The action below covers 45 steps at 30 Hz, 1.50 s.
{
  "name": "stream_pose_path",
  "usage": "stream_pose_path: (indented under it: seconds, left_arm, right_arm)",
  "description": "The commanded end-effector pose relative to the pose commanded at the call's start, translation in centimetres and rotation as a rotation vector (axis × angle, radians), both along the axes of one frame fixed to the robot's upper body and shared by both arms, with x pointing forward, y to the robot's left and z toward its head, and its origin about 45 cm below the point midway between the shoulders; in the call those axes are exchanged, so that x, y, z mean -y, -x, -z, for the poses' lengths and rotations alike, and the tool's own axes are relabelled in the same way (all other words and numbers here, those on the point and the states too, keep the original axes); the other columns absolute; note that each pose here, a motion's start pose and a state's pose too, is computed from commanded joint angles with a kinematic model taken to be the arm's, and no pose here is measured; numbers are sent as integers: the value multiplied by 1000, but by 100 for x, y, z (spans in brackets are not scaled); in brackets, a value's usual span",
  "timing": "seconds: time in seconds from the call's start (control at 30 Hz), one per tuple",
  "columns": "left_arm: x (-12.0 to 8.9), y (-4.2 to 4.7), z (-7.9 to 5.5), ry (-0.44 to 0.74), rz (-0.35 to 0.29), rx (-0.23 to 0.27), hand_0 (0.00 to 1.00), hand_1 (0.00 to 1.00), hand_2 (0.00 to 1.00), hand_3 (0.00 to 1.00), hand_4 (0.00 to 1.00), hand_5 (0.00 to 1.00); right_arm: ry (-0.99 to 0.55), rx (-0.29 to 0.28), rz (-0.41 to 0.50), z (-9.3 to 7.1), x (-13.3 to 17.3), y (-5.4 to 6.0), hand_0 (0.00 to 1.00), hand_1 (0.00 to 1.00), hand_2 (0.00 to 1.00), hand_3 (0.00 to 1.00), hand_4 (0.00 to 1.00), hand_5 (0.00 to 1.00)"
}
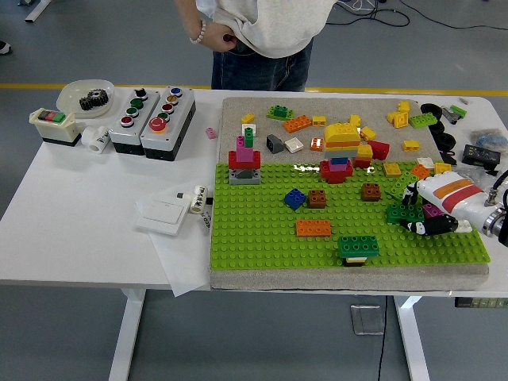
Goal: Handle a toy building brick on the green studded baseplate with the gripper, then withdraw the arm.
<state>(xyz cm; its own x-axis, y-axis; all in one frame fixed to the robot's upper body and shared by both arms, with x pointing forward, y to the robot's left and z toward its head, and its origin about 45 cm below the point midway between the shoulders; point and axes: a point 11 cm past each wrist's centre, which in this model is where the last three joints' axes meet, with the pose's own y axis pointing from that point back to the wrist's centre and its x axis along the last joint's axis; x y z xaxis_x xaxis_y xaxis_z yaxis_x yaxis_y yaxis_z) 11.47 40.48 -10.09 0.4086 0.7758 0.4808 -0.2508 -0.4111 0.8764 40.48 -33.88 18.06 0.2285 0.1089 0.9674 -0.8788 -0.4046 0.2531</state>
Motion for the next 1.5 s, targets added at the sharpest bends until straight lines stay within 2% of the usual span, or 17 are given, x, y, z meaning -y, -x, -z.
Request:
stream_pose_path:
  seconds: [0.03,0.2,0.23,0.4,0.43,0.67,0.93,1.2,1.23,1.3,1.5]
  left_arm:
    - [0,-1,0,0,0,0,746,742,749,608,655,624]
    - [1,-15,-4,0,1,2,746,742,749,608,655,624]
    - [1,-16,-4,0,1,3,745,744,749,608,656,627]
    - [1,-19,-5,1,1,4,745,744,749,608,656,627]
    - [1,-20,-5,1,1,3,745,742,749,608,656,627]
    - [-1,-13,-3,0,1,2,745,742,750,608,657,629]
    - [-4,-8,-3,-1,1,2,745,742,750,608,656,630]
    - [-18,14,-2,-5,-2,1,744,742,752,608,656,629]
    - [-21,18,-2,-6,-2,0,743,741,749,608,656,629]
    - [-25,25,-1,-7,-1,-2,743,741,749,608,656,629]
    - [-39,41,-2,-11,0,-6,743,741,750,607,656,630]
  right_arm:
    - [0,1,-1,0,-1,0,390,418,502,490,724,443]
    - [-3,17,-10,-5,-3,4,390,418,502,490,724,443]
    - [-3,19,-11,-6,-3,5,318,372,482,486,685,483]
    - [-12,30,-18,-22,-8,8,318,372,482,486,685,483]
    - [-18,34,-18,-34,-11,7,282,350,470,482,689,485]
    - [-67,58,-19,-123,-22,26,261,336,466,484,692,487]
    - [-152,86,2,-293,-46,60,247,328,465,482,694,476]
    - [-236,79,87,-539,-156,157,227,323,465,484,702,470]
    - [-237,76,100,-560,-172,173,177,309,459,491,693,480]
    - [-241,70,131,-615,-223,206,177,309,459,491,693,480]
    - [-222,44,203,-692,-324,294,144,286,450,492,697,491]
